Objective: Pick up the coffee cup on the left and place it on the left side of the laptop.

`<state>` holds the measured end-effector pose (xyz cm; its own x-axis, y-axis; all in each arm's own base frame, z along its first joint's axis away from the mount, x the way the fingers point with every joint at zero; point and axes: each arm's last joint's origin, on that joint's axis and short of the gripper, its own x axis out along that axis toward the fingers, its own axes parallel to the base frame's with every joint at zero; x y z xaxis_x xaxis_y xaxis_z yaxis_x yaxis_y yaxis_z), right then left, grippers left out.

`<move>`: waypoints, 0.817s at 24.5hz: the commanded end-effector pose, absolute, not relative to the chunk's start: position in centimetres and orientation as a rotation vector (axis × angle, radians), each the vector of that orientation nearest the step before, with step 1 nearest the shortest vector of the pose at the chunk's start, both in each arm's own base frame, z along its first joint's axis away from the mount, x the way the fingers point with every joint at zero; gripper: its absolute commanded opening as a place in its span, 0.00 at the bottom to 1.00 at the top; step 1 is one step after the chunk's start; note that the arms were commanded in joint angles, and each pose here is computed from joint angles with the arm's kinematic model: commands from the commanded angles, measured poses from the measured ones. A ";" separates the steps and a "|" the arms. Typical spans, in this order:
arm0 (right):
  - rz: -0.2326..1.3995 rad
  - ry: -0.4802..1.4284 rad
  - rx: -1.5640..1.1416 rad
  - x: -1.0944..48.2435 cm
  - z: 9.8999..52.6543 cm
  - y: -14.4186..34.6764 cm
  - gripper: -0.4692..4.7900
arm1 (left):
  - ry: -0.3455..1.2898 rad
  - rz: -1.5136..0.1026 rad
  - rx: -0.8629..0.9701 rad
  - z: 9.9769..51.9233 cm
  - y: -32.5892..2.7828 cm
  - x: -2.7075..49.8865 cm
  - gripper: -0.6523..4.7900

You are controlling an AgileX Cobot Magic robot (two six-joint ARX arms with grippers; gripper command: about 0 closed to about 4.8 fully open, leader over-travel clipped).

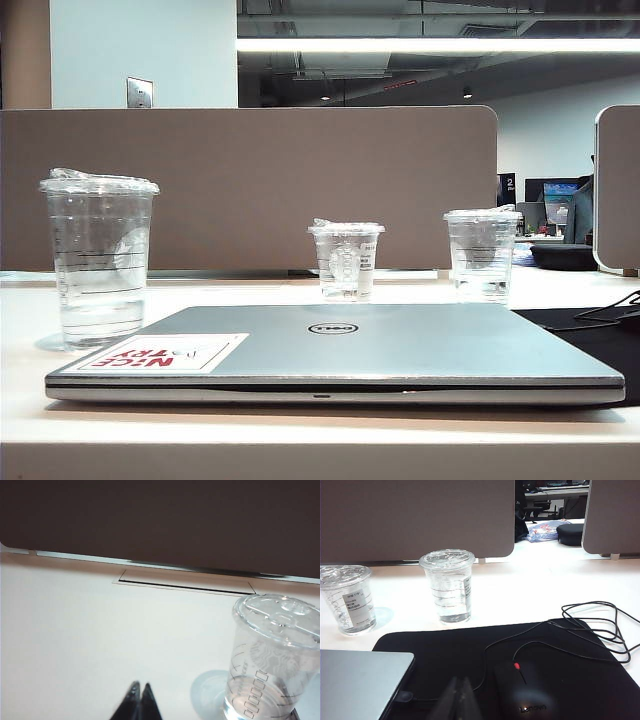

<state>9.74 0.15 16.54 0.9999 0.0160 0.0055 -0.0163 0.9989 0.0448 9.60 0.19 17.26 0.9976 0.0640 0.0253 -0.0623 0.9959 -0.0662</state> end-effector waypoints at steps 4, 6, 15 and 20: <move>0.015 -0.021 0.045 9.8 16.6 0.1 0.08 | -0.037 0.066 -0.068 17.4 0.2 9.6 0.11; 0.015 -0.021 0.045 9.8 16.6 0.1 0.08 | -0.037 0.066 -0.068 17.4 0.2 9.6 0.11; 0.013 -0.021 0.045 9.8 16.6 0.1 0.08 | -0.034 0.067 -0.068 17.1 0.2 9.7 0.11; 0.013 -0.021 0.045 9.8 16.6 0.1 0.08 | 0.061 0.068 -0.061 15.9 0.2 9.7 0.11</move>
<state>9.74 0.14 16.54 0.9999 0.0153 0.0055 -0.0155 0.9989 0.0448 9.73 0.19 15.93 0.9965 0.0640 -0.0538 -0.0673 0.9959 -0.0611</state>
